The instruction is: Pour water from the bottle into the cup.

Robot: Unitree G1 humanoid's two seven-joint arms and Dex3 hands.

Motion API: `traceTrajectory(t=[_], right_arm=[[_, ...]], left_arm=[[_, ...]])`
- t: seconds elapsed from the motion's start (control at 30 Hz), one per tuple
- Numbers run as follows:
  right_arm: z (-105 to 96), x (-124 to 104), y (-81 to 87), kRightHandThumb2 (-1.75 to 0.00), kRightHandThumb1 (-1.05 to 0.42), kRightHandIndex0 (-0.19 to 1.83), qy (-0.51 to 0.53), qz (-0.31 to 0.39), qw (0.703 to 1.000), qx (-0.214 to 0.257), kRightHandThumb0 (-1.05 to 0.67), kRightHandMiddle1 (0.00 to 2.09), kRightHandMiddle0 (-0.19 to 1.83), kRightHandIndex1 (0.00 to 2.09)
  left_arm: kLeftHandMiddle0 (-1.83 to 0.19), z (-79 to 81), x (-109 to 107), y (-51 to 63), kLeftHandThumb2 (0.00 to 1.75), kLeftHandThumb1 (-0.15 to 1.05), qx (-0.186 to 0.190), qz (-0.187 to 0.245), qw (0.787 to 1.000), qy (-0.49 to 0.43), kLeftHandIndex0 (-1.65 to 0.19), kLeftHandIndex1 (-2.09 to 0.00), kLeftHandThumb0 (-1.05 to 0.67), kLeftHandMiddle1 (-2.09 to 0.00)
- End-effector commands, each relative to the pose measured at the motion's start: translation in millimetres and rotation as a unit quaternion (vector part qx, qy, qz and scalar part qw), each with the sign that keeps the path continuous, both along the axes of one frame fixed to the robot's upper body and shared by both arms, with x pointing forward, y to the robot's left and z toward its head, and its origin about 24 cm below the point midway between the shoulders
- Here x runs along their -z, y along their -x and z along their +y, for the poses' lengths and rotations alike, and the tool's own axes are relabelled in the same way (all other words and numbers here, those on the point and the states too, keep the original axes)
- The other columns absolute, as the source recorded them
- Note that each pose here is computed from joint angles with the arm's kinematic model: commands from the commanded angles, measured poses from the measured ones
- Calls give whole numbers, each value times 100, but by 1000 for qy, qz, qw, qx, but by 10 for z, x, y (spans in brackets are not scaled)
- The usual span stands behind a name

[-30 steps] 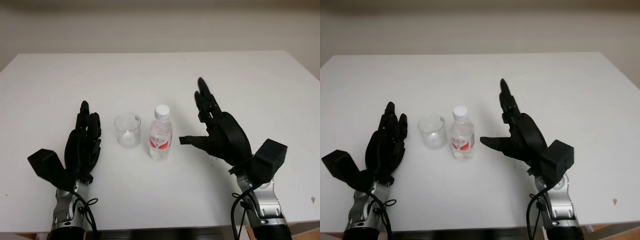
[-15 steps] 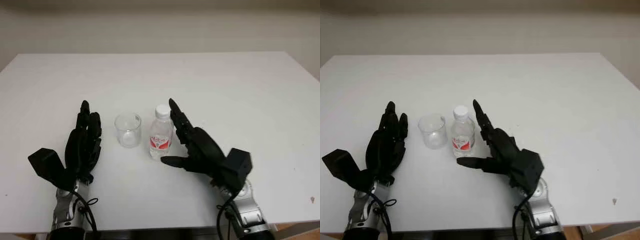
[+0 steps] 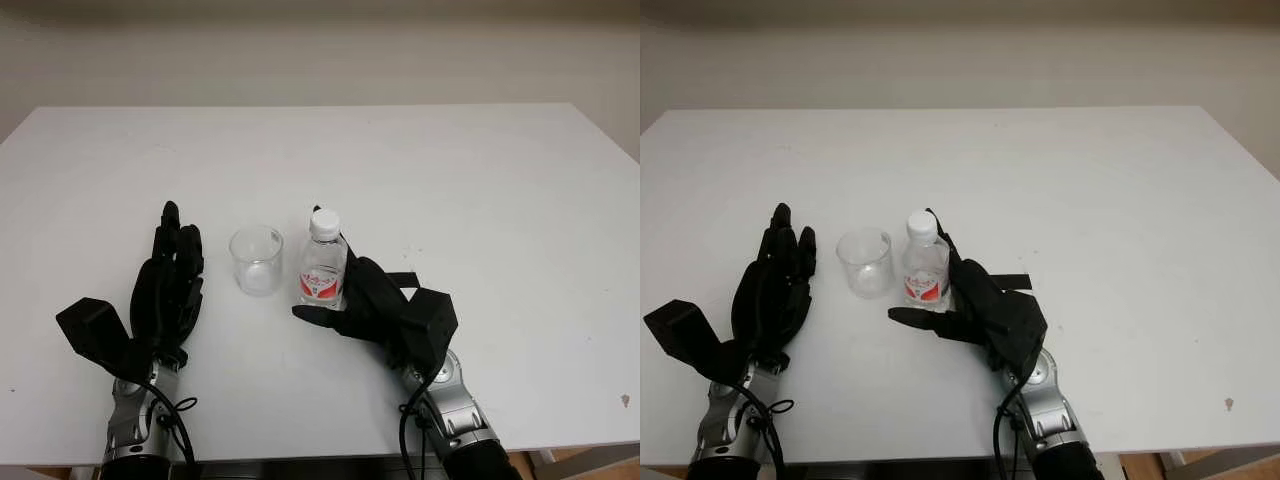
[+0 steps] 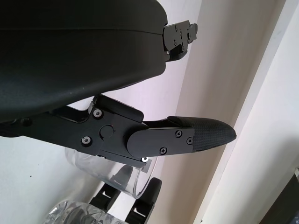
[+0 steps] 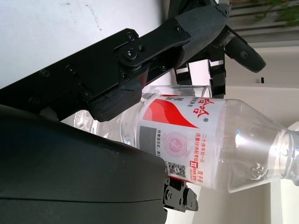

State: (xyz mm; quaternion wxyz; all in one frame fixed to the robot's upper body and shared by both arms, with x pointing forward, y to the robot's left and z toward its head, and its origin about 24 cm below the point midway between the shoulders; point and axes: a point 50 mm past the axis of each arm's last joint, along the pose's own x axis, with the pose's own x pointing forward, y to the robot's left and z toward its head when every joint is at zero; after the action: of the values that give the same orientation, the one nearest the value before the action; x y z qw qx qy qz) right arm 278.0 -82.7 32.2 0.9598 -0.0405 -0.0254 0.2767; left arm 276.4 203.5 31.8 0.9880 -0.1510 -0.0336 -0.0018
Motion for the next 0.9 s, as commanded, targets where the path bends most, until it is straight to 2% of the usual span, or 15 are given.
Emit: traceTrajectory(t=[0.0, 0.2, 0.23, 0.3, 0.33, 0.37, 0.43, 0.47, 0.53, 0.6, 0.67, 0.77, 0.87], right_arm=[[38, -68, -38, -5, -90, -19, -15, -13, 1000, 1, -104, 0, -19, 0], [50, -66, -15, -5, -88, -19, -61, -23, 997, 39, -94, 0, -19, 0], [48, -63, -12, -5, -88, -16, -66, -25, 996, 52, -90, 0, -19, 2], [40, -63, -11, -6, -90, 5, -66, -29, 994, 79, -81, 8, -5, 14], [35, -65, -12, -6, -90, 6, -66, -31, 993, 90, -77, 31, -1, 49], [31, -68, -13, -5, -90, -3, -68, -32, 992, 101, -71, 92, -8, 120], [20, -73, -14, -5, -90, -5, -73, -33, 990, 114, -65, 158, -16, 181], [11, -74, -15, -6, -92, 7, -73, -34, 990, 118, -61, 186, -13, 198], [-13, -80, -17, -6, -93, 35, -61, -39, 990, 120, -57, 203, 1, 206], [-41, -84, -17, -6, -98, 73, -40, -50, 991, 119, -55, 208, 25, 209], [-63, -87, -15, -7, -102, 96, -17, -61, 991, 117, -55, 209, 45, 209], [-89, -87, -12, -6, -104, 105, -5, -60, 992, 107, -56, 209, 60, 209], [-107, -78, -11, -6, -105, 103, 12, -53, 995, 89, -58, 209, 68, 209]], left_arm=[[17, -16, 210, 111, 45, 105, -3, 44, 999, 5, 18, -5, -74, -5], [17, -23, 215, 120, 45, 105, -6, 45, 999, 7, 17, -6, -75, -5], [17, -23, 216, 122, 45, 105, -6, 45, 999, 9, 17, -6, -75, -5], [17, -24, 219, 128, 44, 105, -7, 44, 999, 10, 17, -6, -74, -5], [17, -24, 220, 131, 44, 105, -7, 44, 999, 10, 17, -6, -74, -5], [17, -25, 221, 133, 44, 105, -7, 44, 999, 9, 17, -6, -74, -5], [17, -29, 225, 137, 44, 105, -7, 44, 999, 11, 17, -6, -75, -5], [17, -33, 228, 138, 44, 105, -8, 44, 999, 12, 17, -6, -75, -5], [17, -43, 231, 140, 44, 105, -9, 45, 999, 13, 17, -6, -75, -5], [17, -54, 233, 141, 44, 105, -9, 45, 999, 11, 17, -6, -75, -5], [16, -61, 237, 141, 44, 105, -9, 45, 999, 11, 17, -6, -75, -5], [16, -69, 246, 135, 44, 105, -8, 47, 999, 12, 16, -6, -76, -6], [16, -75, 249, 131, 45, 105, -8, 48, 999, 7, 17, -6, -76, -5]])
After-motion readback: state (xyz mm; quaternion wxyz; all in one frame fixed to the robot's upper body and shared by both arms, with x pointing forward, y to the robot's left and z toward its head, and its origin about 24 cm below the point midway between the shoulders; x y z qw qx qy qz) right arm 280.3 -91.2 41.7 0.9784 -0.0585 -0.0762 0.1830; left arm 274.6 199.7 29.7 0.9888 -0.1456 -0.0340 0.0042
